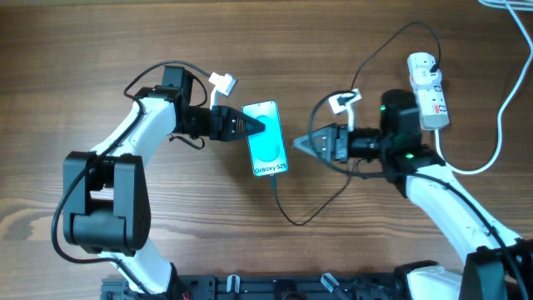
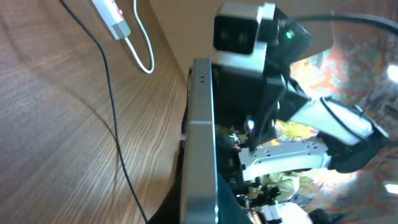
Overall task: Plug charger to phone and switch on socket
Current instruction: 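Open the right gripper off the plug and move it toward the power strip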
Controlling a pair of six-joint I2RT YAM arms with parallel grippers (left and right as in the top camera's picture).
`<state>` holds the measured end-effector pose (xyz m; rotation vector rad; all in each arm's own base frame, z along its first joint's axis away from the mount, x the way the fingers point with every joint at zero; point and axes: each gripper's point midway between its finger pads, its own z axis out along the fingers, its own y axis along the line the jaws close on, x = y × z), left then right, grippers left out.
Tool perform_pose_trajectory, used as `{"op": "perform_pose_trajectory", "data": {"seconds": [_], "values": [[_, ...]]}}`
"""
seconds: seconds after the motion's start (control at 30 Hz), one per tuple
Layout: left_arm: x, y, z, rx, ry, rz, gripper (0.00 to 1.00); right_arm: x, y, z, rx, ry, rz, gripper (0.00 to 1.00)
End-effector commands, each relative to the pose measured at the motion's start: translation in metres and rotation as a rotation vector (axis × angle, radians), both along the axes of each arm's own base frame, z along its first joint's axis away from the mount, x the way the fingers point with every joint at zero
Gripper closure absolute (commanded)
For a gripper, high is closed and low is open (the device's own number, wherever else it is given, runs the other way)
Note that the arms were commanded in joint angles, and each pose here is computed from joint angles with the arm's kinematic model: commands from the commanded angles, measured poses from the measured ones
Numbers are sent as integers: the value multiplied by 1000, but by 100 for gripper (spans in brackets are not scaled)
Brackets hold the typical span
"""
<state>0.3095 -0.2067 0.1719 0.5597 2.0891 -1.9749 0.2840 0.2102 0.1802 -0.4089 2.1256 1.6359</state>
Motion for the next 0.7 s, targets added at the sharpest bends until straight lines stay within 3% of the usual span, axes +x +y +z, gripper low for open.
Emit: {"op": "perform_pose_trajectory", "data": {"seconds": [0.0,0.23,0.33,0.43,0.5,0.6,0.67], "values": [[-8,-1,30,-102,-145,-17,96,-7,-14,28,95,-106,93,35],[-15,-6,43,-100,-128,-34,96,4,-25,22,68,-69,17,35],[-15,-8,44,-86,-11,-36,96,25,-37,-9,-67,28,-158,35],[-18,-13,43,-72,46,-49,96,35,-58,-42,-236,126,-328,43],[-21,-23,31,13,103,-60,96,35,-73,-45,-322,136,-424,44],[-12,-46,1,244,183,-11,96,37,-103,-25,-421,123,-620,46],[1,-63,-14,418,119,58,96,27,-132,2,-512,82,-777,50]]}}
